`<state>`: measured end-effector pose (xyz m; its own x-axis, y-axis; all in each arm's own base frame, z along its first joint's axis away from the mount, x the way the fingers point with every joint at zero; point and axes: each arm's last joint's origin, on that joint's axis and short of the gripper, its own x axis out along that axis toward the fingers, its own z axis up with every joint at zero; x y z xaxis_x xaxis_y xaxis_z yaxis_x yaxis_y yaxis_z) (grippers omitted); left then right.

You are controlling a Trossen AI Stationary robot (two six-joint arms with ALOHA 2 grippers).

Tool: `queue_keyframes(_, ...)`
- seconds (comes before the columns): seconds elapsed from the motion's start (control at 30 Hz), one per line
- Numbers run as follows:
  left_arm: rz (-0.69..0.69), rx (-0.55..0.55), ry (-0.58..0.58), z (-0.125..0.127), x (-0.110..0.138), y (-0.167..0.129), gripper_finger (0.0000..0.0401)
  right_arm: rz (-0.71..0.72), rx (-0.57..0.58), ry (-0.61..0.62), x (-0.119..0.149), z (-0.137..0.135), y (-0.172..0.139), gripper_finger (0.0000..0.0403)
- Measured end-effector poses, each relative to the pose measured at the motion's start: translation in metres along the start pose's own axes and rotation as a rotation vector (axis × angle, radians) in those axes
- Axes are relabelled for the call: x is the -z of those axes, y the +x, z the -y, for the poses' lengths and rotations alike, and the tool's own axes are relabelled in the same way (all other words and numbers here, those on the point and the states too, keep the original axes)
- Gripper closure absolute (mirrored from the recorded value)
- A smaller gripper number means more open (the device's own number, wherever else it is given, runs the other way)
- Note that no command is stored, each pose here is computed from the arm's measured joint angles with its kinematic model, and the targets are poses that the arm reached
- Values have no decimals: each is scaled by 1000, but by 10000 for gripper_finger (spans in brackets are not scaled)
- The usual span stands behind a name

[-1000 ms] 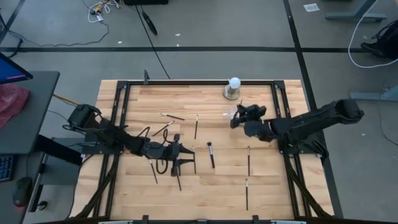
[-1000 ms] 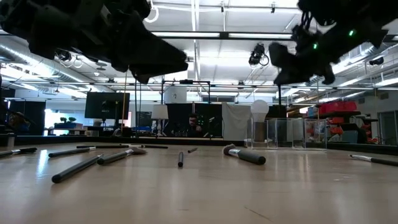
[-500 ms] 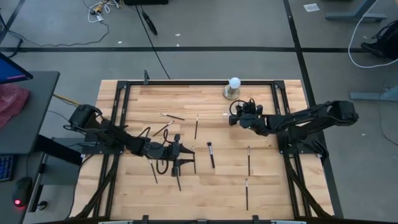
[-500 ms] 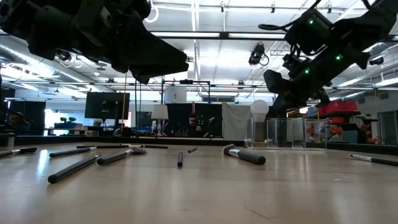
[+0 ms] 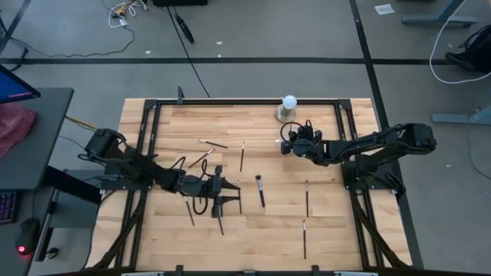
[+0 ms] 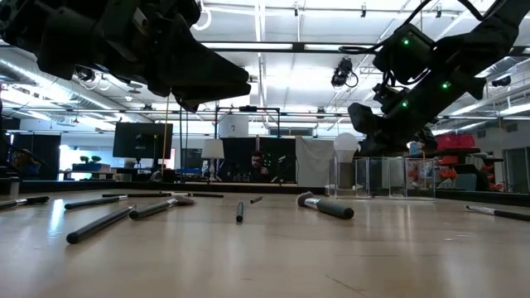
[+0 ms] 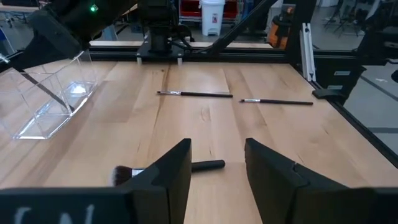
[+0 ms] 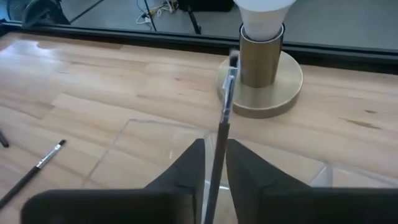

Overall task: Put items in baskets/containers
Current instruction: Put the powder brush into the transparent organizer

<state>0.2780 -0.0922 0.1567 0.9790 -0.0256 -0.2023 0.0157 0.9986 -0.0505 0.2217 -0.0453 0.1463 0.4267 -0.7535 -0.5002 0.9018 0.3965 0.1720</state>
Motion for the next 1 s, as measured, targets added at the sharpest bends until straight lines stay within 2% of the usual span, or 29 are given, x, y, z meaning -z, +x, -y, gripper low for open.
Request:
queue_keyframes(0.23,0,0,0,0,0,0,250,3,-4,-62,-4,2,-4,290)
queue_keyframes(0.43,0,0,0,0,0,0,250,54,-96,-51,-20,0,-25,277)
queue_keyframes(0.6,0,-1,0,0,0,0,250,74,-268,-55,-25,-9,-56,298)
queue_keyframes(0.77,0,-1,0,0,0,0,250,69,-474,-96,-25,-36,-96,332)
queue_keyframes(0.9,1,0,-2,0,0,0,250,83,-604,-123,-17,-60,-128,364)
queue_keyframes(1.0,2,0,-11,0,0,0,250,89,-660,-166,-3,-78,-147,389)
